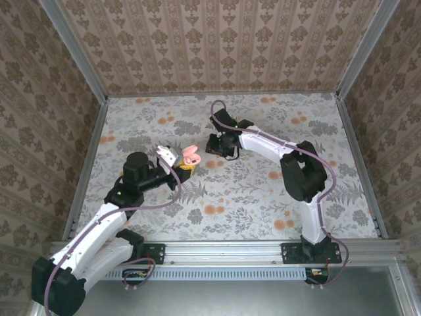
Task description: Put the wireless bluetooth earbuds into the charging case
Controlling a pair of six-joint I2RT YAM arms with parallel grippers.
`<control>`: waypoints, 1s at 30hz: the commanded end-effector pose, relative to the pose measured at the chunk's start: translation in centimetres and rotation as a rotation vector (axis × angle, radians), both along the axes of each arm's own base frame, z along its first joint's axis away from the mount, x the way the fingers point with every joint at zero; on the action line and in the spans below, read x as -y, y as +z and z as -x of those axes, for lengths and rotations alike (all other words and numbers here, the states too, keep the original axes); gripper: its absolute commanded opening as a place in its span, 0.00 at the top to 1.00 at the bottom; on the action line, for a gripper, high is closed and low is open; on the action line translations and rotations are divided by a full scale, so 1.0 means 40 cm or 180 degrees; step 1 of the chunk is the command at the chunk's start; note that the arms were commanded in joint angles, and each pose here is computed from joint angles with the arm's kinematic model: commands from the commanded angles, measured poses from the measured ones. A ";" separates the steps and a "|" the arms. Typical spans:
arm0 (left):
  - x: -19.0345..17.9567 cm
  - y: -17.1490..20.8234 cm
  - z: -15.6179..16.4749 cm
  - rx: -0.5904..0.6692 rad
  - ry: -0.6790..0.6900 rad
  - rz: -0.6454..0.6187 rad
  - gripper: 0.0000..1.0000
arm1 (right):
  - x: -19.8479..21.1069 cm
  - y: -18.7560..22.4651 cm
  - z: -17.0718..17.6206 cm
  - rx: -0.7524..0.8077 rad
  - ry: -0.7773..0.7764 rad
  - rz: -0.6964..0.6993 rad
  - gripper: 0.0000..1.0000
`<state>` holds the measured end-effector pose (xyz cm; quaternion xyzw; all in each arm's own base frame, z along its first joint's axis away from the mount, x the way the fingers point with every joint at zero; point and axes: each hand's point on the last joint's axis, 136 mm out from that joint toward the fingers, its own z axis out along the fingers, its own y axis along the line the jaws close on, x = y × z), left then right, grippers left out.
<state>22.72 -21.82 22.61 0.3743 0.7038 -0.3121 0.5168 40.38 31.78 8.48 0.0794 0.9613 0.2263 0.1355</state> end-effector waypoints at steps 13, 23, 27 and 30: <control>-0.004 -0.010 0.000 0.0126 -0.0008 0.0026 0.84 | -0.007 -0.100 -0.104 -0.0005 -0.0322 0.0146 0.71; -0.005 -0.013 0.000 0.0130 -0.0002 0.0036 0.84 | 0.022 -0.087 -0.097 0.0078 -0.0367 0.0266 0.70; -0.003 -0.017 -0.002 0.0112 -0.0008 0.0048 0.84 | 0.054 -0.097 -0.082 0.0039 -0.0415 0.0395 0.69; -0.002 -0.018 0.001 0.0097 -0.0026 0.0044 0.84 | 0.057 -0.118 -0.079 -0.0020 -0.0444 0.0398 0.66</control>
